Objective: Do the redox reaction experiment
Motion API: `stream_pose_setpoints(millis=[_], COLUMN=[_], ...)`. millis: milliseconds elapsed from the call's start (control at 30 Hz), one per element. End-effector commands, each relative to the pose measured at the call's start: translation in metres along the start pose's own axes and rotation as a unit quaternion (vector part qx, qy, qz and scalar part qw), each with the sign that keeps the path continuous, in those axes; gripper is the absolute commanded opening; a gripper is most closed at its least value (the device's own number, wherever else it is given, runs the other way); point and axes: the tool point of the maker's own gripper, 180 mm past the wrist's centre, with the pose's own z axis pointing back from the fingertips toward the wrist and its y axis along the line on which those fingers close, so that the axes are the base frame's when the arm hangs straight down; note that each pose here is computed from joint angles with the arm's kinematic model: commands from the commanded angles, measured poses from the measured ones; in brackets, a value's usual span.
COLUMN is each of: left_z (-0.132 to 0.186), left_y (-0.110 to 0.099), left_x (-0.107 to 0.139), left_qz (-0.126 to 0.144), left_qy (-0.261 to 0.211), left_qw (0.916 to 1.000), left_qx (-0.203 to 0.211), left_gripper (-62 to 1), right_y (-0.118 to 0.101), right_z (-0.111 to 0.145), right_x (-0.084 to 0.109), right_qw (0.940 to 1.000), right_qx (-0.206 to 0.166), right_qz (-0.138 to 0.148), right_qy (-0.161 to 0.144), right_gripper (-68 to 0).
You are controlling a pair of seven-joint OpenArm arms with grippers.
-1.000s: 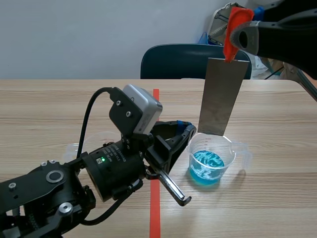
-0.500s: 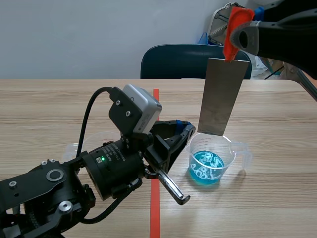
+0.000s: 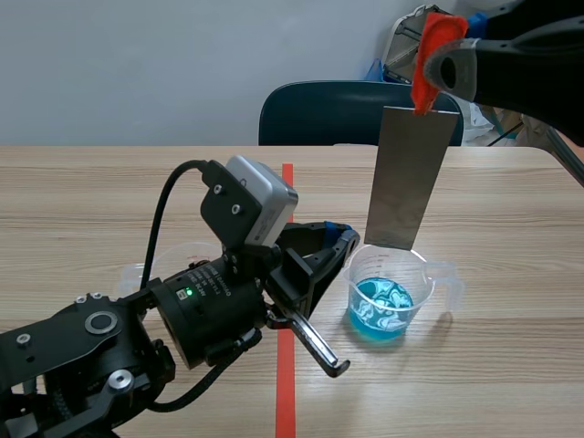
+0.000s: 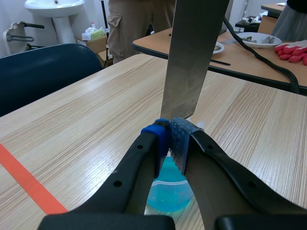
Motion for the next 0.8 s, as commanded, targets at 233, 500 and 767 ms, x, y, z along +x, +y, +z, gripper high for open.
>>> stream_pose_setpoints(millis=[233,500,767], left_z=[-0.003,0.008,0.026], left_y=[-0.004,0.002,0.002], left_x=[0.011,0.005,0.006], left_qz=[0.004,-0.006,-0.051], left_qy=[-0.019,-0.013,-0.029], left_qw=[0.9998,0.9999,0.9981], left_qx=[-0.004,-0.004,-0.019], left_gripper=[-59.0,-47.8,1.4], right_y=[-0.005,-0.005,-0.005], right_z=[0.002,0.002,0.002], right_x=[0.011,0.011,0.011], right_qw=[0.9998,0.9998,0.9998], right_qx=[-0.002,-0.002,-0.002], right_qz=[0.011,0.011,0.011], right_qy=[-0.014,-0.014,-0.014], right_gripper=[-66.9,-66.9,-66.9])
